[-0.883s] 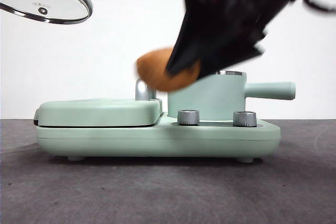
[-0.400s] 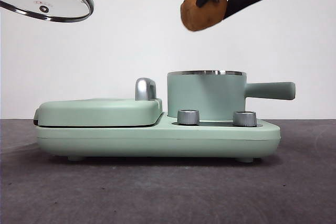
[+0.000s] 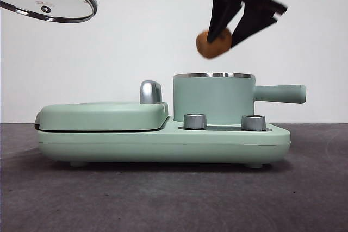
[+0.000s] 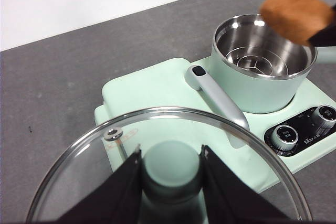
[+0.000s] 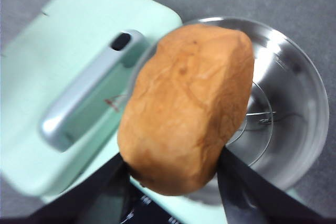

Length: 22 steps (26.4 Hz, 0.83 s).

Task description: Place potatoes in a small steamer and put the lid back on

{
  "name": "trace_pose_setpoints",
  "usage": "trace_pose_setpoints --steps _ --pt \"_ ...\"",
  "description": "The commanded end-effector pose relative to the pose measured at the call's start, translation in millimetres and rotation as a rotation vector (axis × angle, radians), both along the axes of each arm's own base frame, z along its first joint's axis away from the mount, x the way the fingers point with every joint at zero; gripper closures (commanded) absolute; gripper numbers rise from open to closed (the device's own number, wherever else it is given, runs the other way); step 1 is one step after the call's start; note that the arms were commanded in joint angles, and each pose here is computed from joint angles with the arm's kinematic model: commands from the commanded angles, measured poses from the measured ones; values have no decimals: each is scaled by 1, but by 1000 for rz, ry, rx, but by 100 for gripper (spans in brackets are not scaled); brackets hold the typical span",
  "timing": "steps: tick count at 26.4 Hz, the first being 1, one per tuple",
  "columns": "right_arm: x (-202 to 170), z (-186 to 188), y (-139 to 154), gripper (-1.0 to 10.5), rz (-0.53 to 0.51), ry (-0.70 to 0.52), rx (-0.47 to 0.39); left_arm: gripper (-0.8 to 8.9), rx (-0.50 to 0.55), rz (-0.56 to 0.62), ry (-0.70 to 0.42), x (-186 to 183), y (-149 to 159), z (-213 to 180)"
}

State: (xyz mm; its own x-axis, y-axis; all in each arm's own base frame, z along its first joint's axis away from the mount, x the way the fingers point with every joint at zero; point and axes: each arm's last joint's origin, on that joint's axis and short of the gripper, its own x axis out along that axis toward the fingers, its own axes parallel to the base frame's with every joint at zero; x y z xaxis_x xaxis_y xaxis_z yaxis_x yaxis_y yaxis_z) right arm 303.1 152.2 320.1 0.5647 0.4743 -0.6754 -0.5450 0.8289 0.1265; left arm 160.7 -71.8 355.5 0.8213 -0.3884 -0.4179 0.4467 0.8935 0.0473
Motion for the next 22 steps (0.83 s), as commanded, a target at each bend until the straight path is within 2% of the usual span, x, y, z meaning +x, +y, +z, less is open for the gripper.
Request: trace_pose_setpoints --steps 1,14,22 --pt "16 -5 6 788 22 -14 -22 804 -14 -3 -42 0 0 8" --pt "48 -48 9 788 14 31 -113 804 -35 -2 -87 2 -1 12" --pt "56 -61 11 787 14 45 -125 804 -35 -2 -87 2 -1 12"
